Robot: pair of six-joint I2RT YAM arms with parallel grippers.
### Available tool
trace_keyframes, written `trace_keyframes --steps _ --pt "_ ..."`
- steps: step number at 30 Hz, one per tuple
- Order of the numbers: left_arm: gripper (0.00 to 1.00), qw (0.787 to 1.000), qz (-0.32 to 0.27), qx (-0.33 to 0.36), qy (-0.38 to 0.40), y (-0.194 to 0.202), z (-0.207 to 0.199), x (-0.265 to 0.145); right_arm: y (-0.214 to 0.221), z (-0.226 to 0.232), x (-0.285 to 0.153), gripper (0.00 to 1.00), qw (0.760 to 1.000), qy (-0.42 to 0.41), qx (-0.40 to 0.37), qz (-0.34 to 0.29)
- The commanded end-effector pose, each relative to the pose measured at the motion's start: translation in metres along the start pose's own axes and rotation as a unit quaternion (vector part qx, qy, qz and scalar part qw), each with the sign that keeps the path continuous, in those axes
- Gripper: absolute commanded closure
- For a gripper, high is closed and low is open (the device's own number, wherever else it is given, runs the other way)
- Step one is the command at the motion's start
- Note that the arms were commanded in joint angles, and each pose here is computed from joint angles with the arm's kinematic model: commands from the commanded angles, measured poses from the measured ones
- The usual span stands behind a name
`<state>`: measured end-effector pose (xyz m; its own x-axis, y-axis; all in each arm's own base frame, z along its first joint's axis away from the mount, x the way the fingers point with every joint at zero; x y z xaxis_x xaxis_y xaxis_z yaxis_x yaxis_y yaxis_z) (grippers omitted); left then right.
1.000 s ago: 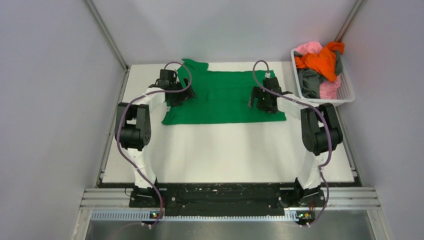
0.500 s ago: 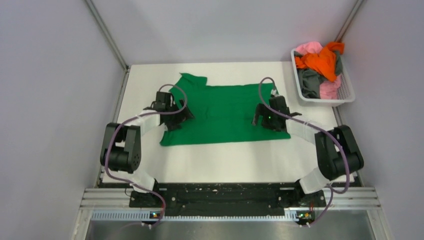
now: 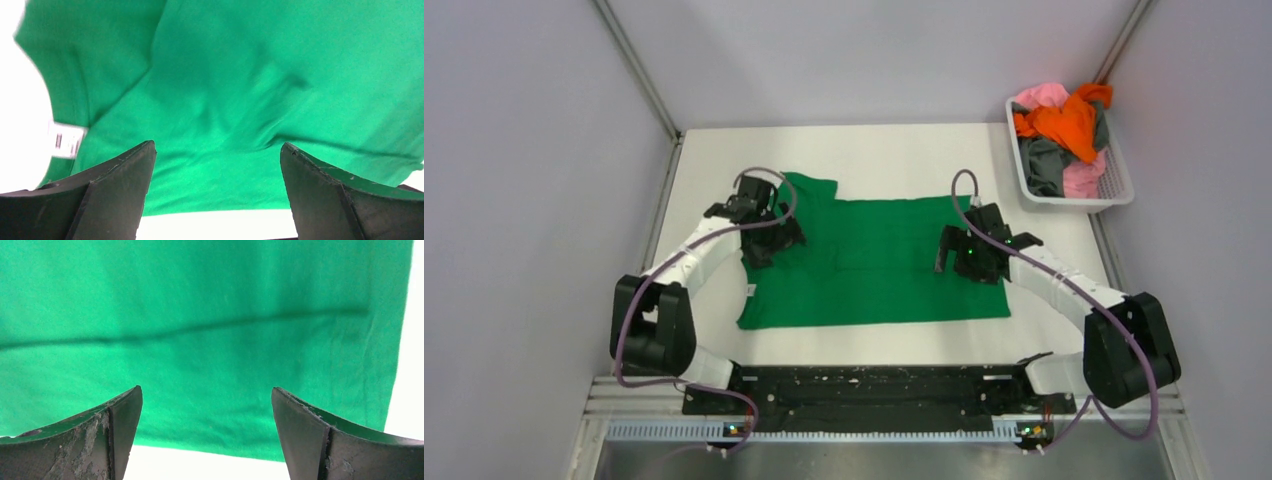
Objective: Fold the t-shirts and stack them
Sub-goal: Grab the side of the flattened tshirt furthest away from the robot with both arms
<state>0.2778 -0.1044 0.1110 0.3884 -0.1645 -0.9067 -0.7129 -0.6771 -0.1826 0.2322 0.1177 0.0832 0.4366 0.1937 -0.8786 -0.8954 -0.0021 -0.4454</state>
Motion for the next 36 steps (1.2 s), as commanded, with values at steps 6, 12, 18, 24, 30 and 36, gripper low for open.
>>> trace_keyframes --steps 6,12,18,24,30,36 --pt "0.02 0.980 -0.192 0.055 -0.022 -0.137 -0.104 -0.007 -0.140 -0.001 -0.026 0.01 0.974 0.009 0.023 -0.223" --pt "0.09 0.972 -0.218 0.060 -0.064 -0.192 -0.137 0.028 -0.154 -0.032 -0.014 0.01 0.972 0.076 0.053 -0.217" --pt "0.15 0.971 -0.230 0.019 -0.063 -0.217 -0.140 0.062 -0.160 -0.045 -0.010 0.02 0.969 0.104 0.061 -0.218" --pt "0.23 0.978 -0.204 -0.016 -0.023 -0.220 -0.149 0.096 -0.157 -0.056 0.000 0.02 0.968 0.137 0.057 -0.200" --pt "0.40 0.981 -0.191 -0.042 -0.015 -0.218 -0.149 0.120 -0.159 -0.067 0.010 0.02 0.967 0.160 0.059 -0.189" --pt "0.71 0.981 -0.181 -0.063 0.006 -0.218 -0.155 0.123 -0.178 -0.071 0.023 0.02 0.963 0.167 0.060 -0.201"
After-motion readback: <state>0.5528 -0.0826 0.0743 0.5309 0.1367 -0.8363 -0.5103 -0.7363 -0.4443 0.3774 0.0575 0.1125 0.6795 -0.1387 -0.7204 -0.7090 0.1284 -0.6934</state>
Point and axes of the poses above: each gripper's point midway between its finger pads, its own x axis out along the fingers, its own z axis along the line the jaws close on, y = z × x, the point moved 4 cm from there along -x, back along the fingers, and after that the axes turned 13 degrees about -x, right-handed, at the moved point
